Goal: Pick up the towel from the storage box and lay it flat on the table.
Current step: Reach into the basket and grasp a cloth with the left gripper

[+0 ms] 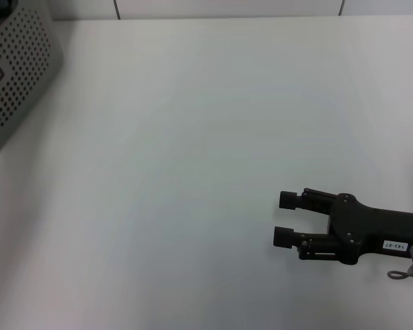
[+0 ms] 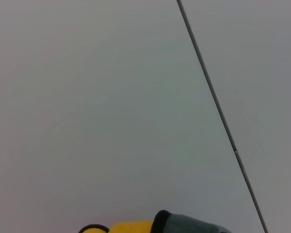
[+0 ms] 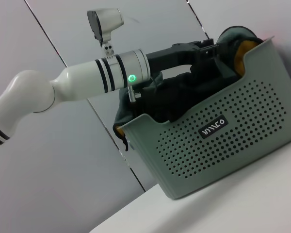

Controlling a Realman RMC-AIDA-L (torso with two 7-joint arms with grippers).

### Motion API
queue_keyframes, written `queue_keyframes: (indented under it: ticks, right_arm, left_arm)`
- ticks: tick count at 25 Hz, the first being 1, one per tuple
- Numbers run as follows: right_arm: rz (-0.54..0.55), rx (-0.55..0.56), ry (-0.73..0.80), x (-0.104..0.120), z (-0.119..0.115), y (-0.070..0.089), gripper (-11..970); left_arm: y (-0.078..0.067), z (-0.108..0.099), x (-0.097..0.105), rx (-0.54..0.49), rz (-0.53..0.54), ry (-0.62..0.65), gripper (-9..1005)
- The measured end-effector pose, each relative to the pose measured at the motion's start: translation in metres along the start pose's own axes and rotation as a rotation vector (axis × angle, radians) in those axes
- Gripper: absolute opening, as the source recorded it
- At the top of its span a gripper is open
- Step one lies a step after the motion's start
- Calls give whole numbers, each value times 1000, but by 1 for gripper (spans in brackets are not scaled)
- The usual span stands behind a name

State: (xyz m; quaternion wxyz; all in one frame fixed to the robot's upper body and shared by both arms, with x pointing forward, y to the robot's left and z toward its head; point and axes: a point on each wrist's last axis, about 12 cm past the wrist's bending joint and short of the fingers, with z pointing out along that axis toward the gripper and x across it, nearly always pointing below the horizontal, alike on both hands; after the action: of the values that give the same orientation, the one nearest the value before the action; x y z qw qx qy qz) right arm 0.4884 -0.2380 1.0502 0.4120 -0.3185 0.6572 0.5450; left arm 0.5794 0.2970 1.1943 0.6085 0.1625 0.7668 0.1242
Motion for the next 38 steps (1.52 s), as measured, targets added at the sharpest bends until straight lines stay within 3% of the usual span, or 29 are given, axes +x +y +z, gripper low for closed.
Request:
queue_keyframes:
  ticks: [10,24,27,32,38]
  right_arm:
    - [3,2,1,1,0,0,858]
    - [10,2,-2,1,1,0,857]
    - [10,1,-3,1,1,0,857]
    - [13,3,-4,2,0,1,857]
    - [18,5,-4,3,0,1,857]
  left_arm:
    - [-6,10,7,12,16,16,429]
    - [-1,16,21,-17,1,33,423]
    - [-1,17,23,-17,-4,41,345]
    - [-2,16,23,-12,3,38,323]
    - [-1,13,20,-16,-12,26,107]
